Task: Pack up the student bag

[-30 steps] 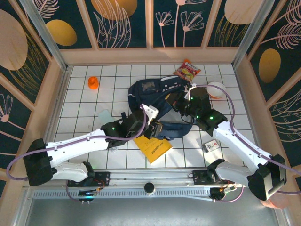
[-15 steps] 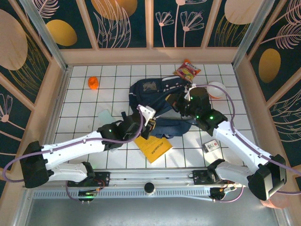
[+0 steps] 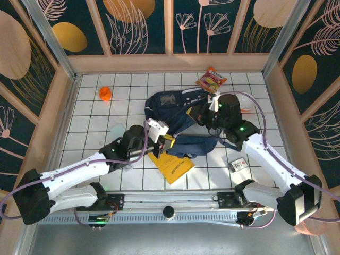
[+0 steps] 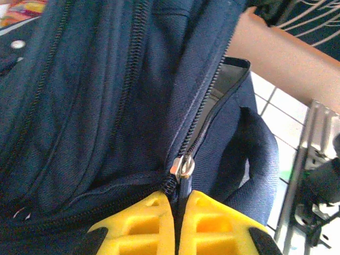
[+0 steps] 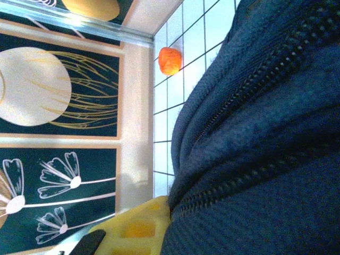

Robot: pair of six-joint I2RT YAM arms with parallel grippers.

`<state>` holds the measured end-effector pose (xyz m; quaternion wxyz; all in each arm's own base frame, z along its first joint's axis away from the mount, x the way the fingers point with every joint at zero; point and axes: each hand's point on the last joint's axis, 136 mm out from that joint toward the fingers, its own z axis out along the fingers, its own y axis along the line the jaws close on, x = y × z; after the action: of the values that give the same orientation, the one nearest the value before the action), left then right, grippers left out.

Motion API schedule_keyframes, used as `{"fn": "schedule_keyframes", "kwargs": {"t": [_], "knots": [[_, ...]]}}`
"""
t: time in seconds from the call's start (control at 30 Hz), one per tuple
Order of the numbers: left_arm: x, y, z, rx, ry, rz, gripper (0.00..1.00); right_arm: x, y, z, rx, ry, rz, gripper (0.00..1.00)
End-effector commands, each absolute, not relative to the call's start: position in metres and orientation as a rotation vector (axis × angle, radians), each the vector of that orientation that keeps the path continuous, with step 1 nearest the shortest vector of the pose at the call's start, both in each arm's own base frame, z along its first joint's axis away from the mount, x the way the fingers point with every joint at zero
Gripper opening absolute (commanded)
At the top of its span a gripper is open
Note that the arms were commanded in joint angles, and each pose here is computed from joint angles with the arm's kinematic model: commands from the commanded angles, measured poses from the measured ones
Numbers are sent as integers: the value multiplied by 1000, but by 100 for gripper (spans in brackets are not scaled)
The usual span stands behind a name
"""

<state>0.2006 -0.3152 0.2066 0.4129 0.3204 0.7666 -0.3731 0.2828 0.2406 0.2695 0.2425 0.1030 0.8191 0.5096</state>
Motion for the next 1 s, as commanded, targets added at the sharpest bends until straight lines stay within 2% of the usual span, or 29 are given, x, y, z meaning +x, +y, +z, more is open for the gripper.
{"fn": "schedule_keyframes", "kwargs": {"t": [0.0,0.17,0.43,0.57,0.7,0.97], "knots": [[179,-319,189,979,1939,-994,0,286,243,326,124,2085,1461,0],[197,-317,185,940,1979,-881,0,284,251,321,107,2107,1479,0],[214,-315,193,929,1928,-767,17,283,257,320,101,2109,1488,0],[210,-317,196,989,1880,-772,18,283,257,319,103,2106,1492,0],[202,-322,197,1063,1840,-800,29,282,259,317,105,2107,1498,0],[207,-324,189,1243,1747,-608,35,281,270,317,88,2112,1512,0]]}}
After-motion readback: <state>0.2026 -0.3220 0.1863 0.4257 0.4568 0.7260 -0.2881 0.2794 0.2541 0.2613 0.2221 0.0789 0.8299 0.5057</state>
